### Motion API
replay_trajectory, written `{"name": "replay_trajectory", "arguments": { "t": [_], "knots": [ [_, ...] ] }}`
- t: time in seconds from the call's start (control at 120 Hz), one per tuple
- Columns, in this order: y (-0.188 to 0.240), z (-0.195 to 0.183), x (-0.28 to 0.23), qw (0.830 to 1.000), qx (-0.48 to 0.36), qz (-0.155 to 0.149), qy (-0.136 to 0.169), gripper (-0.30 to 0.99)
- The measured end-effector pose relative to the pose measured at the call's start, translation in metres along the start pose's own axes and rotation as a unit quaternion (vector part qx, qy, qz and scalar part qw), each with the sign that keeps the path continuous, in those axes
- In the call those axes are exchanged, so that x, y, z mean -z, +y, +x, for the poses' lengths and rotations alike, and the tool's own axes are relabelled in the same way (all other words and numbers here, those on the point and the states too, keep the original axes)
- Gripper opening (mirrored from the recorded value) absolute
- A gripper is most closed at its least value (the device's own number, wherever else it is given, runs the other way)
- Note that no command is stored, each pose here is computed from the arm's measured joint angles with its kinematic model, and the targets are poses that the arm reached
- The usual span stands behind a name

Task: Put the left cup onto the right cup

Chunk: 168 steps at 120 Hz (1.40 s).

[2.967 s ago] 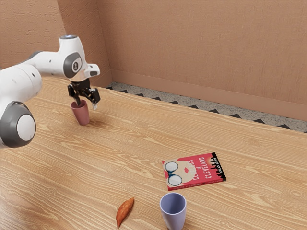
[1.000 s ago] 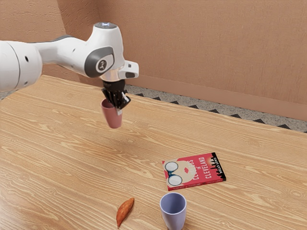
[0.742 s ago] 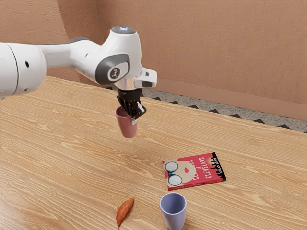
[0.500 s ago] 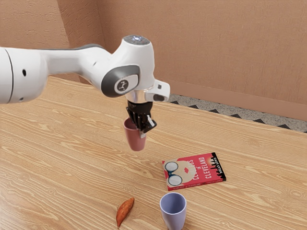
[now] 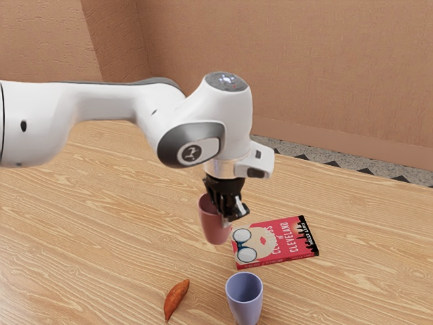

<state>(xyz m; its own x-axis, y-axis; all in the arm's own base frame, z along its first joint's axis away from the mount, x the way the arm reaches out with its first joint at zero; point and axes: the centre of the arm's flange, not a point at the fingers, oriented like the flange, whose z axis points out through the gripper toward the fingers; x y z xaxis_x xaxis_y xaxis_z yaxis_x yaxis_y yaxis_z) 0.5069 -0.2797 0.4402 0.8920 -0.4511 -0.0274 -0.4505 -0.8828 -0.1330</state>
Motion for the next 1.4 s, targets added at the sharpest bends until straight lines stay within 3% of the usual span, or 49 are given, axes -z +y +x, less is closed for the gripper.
{"name": "replay_trajectory", "arguments": {
  "t": [0.558, 0.758, 1.4],
  "knots": [
    [0.108, -0.013, 0.018, 0.999, -0.034, -0.002, 0.016, -0.09],
    [0.119, -0.021, 0.033, 0.999, -0.027, -0.003, 0.024, -0.09],
    [0.127, -0.028, 0.008, 1.000, 0.003, -0.001, -0.002, -0.09]
  ]
}}
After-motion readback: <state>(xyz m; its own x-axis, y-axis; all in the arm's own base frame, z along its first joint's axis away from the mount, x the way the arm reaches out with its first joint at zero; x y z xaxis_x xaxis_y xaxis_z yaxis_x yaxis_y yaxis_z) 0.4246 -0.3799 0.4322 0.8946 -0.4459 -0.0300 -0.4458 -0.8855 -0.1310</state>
